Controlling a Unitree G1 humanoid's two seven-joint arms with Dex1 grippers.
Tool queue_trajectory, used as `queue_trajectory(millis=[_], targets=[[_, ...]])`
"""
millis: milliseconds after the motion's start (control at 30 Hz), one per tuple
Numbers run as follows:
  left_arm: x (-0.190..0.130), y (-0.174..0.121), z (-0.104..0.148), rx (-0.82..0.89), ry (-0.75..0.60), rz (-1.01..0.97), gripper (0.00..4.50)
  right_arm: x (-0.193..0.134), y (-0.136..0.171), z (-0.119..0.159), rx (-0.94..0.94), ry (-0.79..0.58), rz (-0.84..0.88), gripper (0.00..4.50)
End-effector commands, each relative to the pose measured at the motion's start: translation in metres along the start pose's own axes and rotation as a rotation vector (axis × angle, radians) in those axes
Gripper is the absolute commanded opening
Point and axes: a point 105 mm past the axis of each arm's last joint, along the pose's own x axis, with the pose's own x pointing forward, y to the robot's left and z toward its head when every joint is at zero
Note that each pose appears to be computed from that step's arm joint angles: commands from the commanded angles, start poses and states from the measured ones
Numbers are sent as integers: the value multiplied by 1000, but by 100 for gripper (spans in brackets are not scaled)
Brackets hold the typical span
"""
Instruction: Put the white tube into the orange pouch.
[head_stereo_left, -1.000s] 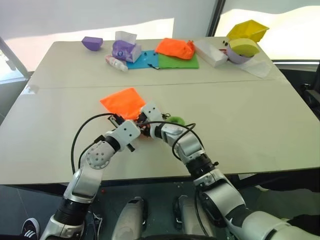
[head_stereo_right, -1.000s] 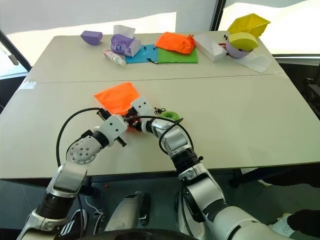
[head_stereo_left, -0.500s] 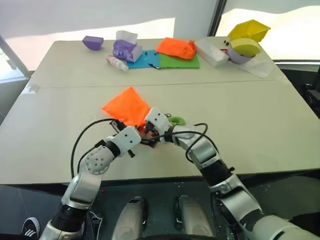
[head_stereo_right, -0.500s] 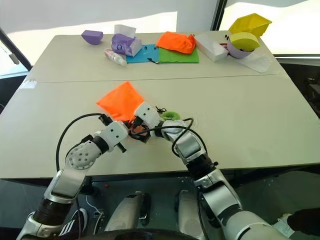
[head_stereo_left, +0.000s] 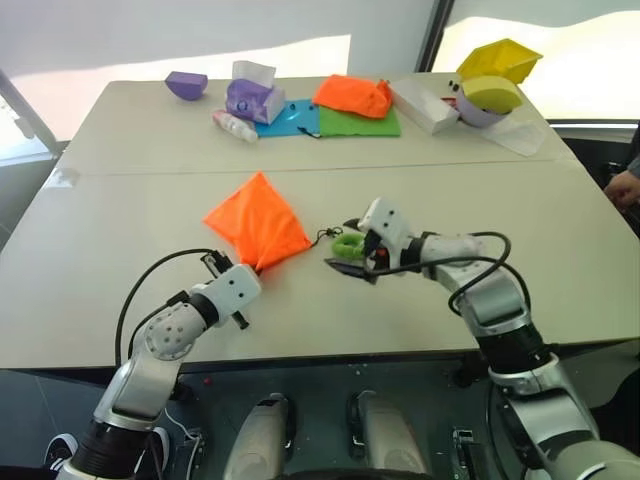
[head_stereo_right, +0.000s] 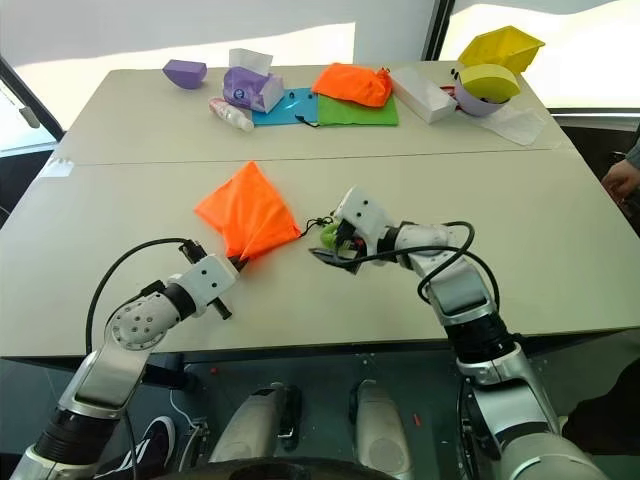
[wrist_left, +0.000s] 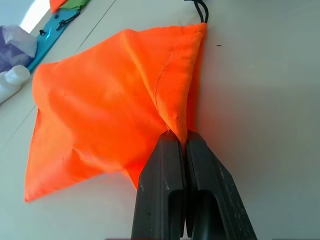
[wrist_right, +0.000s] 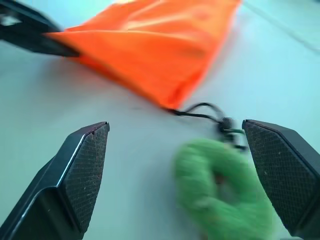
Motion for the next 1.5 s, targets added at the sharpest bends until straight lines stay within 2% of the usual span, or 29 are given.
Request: queue_trajectory(millis=[33, 133, 367, 600, 700, 933, 1067, 1133, 1167, 1233, 1300, 1333, 1367, 1400, 1433, 1500], targets=[[-1, 9, 9, 24, -38, 24, 0, 0, -23, -10, 14, 38, -94, 444], [1, 10, 11, 30, -46, 22, 0, 3, -22, -22, 68, 71, -67, 444], [0, 9, 9, 35, -36, 19, 0, 13, -8, -25, 156, 62, 7, 444], [0, 8, 10, 26, -39, 23, 0, 19, 1, -31, 156, 75, 37, 444], [-1, 8, 10, 27, -39, 24, 0, 18, -5, -24, 171, 46, 14, 361], [-1, 9, 9, 28, -36, 24, 0, 15, -7, -19, 173, 23, 17, 4], [-2, 9, 8, 7, -37, 17, 0, 12, -11, -17, 182, 8, 2, 1], [-8, 6, 11, -108, -62, -27, 0, 6, -15, -13, 183, -13, 1, 1], [-11, 7, 12, -153, -79, -35, 43, 2, -16, -11, 187, -20, 4, 0], [-17, 8, 15, -206, -101, -51, 87, -3, -16, -9, 167, -23, 15, 0], [-24, 4, 17, -210, -113, -103, 175, -9, -13, -7, 175, -32, 39, 0], [-26, 2, 19, -220, -123, -123, 237, -11, -12, -6, 165, -39, 54, 0], [-27, 2, 21, -224, -130, -126, 249, -12, -11, -5, 157, -42, 62, 0], [-27, 4, 22, -229, -133, -124, 298, -13, -10, -5, 149, -43, 66, 0], [-25, 6, 26, -237, -153, -121, 312, -12, -12, -6, 149, -38, 57, 0], [-17, 15, 44, -222, -235, -126, 312, -7, -15, -10, 154, -28, 30, 0]])
